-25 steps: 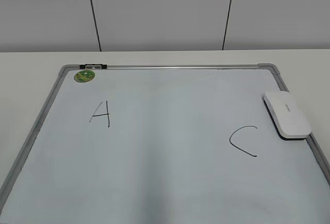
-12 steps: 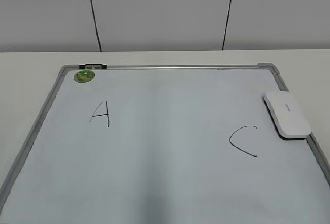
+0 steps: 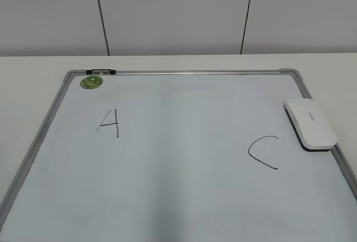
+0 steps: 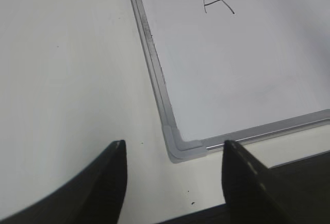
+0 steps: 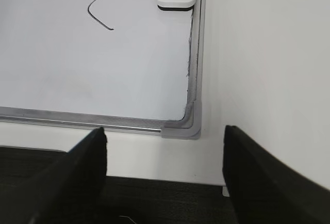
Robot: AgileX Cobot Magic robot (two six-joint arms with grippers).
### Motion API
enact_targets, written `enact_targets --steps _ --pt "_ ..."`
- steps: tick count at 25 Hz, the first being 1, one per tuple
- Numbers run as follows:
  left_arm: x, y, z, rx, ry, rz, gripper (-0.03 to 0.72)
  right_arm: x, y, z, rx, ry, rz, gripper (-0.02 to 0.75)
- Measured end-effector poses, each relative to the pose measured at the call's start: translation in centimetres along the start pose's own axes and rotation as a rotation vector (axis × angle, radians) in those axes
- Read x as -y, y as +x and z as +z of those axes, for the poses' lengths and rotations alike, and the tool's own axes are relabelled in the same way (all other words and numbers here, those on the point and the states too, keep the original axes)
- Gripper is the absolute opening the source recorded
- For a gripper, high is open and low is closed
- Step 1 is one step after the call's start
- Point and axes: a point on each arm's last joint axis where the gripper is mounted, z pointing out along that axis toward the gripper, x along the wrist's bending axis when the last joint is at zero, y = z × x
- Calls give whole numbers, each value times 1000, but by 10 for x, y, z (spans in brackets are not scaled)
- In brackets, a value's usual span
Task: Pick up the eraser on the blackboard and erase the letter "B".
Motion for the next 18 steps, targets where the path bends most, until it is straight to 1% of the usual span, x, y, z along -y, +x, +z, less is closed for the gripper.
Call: enact_targets --steps 15,18 --pt "0 -1 0 6 -2 -2 390 0 0 0 0 -4 -2 520" --pt "3 0 -4 4 -34 -2 389 0 0 -1 0 -9 -2 520"
